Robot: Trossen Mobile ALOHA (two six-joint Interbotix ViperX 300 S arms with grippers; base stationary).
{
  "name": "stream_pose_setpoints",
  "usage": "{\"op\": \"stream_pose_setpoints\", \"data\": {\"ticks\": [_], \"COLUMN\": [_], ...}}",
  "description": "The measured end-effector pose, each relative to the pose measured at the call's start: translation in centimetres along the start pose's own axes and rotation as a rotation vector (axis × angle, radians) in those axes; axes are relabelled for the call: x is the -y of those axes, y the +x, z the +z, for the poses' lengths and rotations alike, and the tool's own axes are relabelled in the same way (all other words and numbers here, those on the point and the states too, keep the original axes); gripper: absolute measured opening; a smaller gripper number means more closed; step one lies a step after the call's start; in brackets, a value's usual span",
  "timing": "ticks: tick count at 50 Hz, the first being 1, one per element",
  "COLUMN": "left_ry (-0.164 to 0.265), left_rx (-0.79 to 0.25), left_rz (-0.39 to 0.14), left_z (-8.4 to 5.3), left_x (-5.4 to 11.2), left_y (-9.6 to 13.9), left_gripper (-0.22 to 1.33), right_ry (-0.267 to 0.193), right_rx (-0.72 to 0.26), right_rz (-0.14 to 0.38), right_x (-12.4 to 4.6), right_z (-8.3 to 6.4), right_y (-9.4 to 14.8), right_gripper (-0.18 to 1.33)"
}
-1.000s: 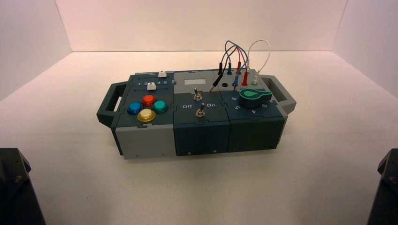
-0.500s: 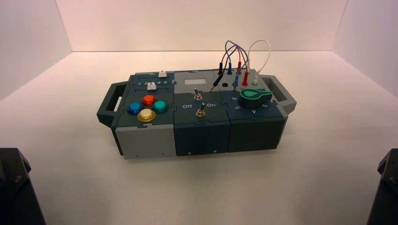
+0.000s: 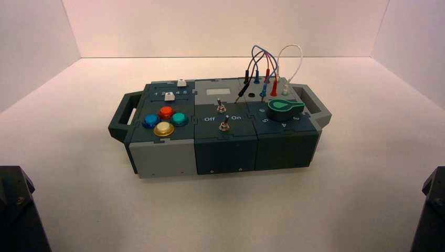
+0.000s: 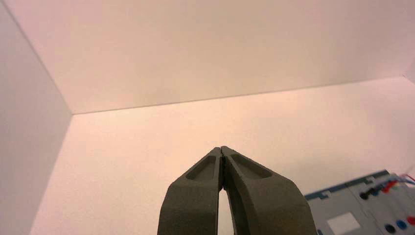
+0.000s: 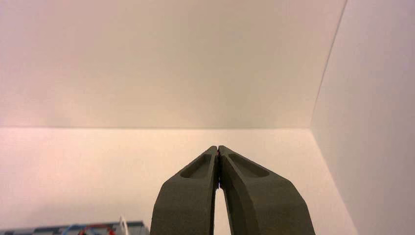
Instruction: Move the bottom slider to position 1.
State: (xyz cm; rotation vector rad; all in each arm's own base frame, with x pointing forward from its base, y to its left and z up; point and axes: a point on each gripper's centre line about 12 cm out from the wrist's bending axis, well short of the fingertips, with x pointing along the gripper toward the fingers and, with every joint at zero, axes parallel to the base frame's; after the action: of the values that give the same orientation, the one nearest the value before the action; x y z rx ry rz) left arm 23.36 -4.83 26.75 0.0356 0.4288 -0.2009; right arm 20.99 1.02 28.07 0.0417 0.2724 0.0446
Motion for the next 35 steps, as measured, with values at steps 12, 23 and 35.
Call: {"op": "stream_pose_setpoints", "data": {"ticks": [12, 23, 35], "left_ry": [0.028, 0.047, 0.052], "left_rx": [-0.02, -0.14, -0.24], "left_rz": [-0.031, -0.069, -0.087], "left_z": [-0.3, -1.8, -3.3], "left_x": [0.8, 1.9, 2.5], "left_y": [0.0, 1.3, 2.9], "left_gripper": [-0.17, -0.17, -0.17], "right_ry": [-0.018, -0.068, -0.11], "right_rx": [-0.144, -0.28, -0.366], "right_rz": [0.054, 0.157, 0.228], "right_x": [-1.3, -4.1, -6.2], "right_z": [-1.3, -2.8, -3.7], "right_y": [1.3, 3.0, 4.0], "right_gripper": [-0.14, -0.14, -0.15]}}
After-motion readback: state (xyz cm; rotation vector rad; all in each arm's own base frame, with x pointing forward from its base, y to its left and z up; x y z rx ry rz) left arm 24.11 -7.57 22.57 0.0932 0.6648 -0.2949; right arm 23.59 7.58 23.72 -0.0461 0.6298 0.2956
